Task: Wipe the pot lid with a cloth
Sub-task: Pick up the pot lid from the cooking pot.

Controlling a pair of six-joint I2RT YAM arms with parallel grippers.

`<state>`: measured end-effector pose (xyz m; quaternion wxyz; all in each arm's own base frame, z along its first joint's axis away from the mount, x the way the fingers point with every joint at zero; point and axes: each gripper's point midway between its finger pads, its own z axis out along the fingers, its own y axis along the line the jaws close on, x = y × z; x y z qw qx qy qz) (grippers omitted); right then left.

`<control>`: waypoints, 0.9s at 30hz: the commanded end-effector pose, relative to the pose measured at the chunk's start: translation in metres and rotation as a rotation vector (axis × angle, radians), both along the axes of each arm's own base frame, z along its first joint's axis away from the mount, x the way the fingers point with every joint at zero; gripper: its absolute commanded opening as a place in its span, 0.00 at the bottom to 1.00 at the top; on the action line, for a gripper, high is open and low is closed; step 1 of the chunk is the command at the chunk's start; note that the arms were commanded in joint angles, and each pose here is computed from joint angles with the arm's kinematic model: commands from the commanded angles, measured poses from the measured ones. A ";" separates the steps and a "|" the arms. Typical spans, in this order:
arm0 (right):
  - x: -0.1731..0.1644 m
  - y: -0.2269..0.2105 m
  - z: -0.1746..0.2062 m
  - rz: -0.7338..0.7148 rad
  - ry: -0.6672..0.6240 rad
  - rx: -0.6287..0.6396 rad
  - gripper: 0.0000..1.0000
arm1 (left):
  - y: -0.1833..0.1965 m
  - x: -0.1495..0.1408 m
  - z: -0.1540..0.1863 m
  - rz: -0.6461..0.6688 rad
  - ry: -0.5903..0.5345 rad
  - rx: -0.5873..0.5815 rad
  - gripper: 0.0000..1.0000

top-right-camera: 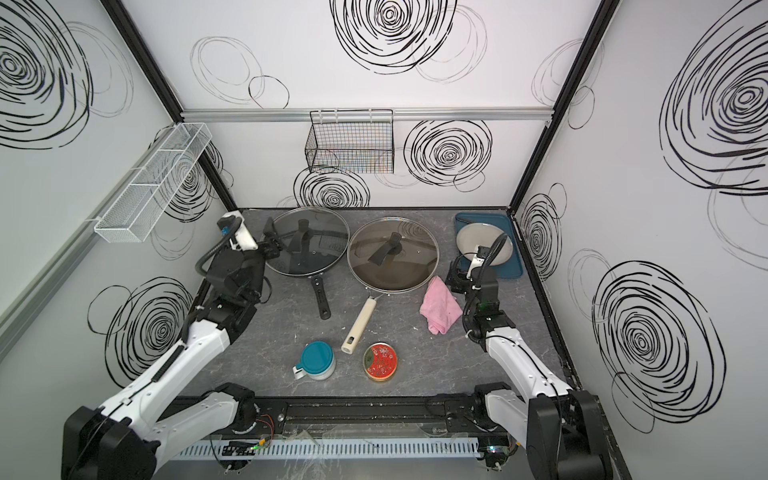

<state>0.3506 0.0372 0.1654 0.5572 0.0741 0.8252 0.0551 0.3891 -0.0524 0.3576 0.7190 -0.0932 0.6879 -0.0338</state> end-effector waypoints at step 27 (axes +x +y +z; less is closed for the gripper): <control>-0.052 0.056 -0.041 0.181 0.201 0.231 0.85 | -0.303 0.125 -0.142 -0.710 0.752 0.262 0.75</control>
